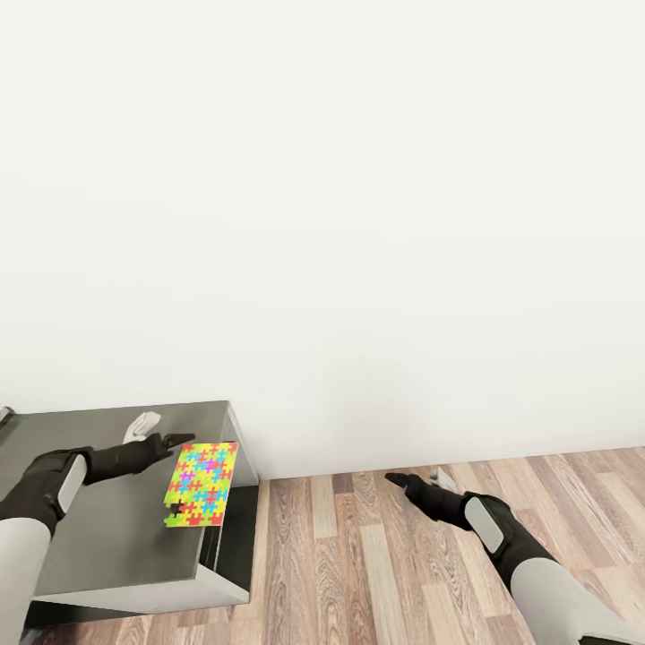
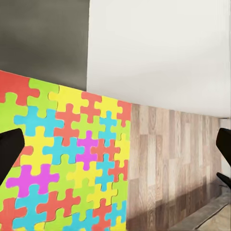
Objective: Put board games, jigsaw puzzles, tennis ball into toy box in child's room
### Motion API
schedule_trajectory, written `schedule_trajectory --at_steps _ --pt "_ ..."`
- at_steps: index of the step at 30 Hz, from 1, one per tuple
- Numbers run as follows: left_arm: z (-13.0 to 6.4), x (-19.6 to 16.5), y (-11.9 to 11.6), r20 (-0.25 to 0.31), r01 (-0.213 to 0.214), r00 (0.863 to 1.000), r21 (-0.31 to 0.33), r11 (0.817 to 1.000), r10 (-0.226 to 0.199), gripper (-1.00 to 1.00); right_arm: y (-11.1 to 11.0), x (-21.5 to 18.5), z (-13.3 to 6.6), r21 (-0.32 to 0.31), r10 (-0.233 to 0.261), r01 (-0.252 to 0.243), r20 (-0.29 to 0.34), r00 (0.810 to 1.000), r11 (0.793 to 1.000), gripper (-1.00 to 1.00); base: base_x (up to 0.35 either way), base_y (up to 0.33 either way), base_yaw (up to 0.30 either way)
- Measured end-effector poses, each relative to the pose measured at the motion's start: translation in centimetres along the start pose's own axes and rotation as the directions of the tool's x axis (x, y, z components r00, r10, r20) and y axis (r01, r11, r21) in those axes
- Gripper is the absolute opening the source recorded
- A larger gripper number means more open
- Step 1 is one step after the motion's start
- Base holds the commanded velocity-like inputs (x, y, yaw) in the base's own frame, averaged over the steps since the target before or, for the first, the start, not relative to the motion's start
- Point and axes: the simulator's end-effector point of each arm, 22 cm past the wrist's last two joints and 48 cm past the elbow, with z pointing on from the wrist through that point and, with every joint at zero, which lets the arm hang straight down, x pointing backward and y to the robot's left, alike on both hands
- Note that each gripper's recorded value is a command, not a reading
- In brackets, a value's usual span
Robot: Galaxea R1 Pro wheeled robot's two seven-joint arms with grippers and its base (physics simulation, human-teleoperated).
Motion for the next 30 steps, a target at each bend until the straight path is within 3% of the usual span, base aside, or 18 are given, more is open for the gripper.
schedule_trajectory --at_steps 3,9,20,24,30 --pt "-0.4 -0.1 -0.5 -0.006 0.010 1.000 0.031 0.999 -0.010 1.00 0.4 -0.6 -0.1 -0.005 -0.012 0.012 0.014 1.000 1.000 1.00 0.000 0.000 0.000" --pt "-1.2 0.0 -2.9 -0.021 0.029 0.999 0.152 0.988 -0.026 1.00 0.7 -0.9 -0.2 -0.011 -0.017 0.017 0.022 1.000 1.000 1.00 0.000 0.000 0.000" --pt "-2.3 -0.3 -4.2 -0.026 0.039 0.999 0.229 0.973 -0.033 1.00 0.7 -0.9 -0.2 -0.013 -0.017 0.017 0.021 1.000 1.000 1.00 0.000 0.000 0.000" --pt "-2.8 -0.3 -5.4 -0.033 0.044 0.999 0.285 0.958 -0.036 1.00 0.9 -0.9 -0.1 -0.019 -0.016 0.017 0.020 1.000 1.000 1.00 0.000 0.000 0.000" --pt "-3.0 -0.3 -6.1 -0.036 0.044 0.999 0.315 0.948 -0.035 1.00 3.0 0.0 0.5 -0.079 -0.014 0.014 0.008 1.000 0.997 1.00 0.000 0.000 0.000"
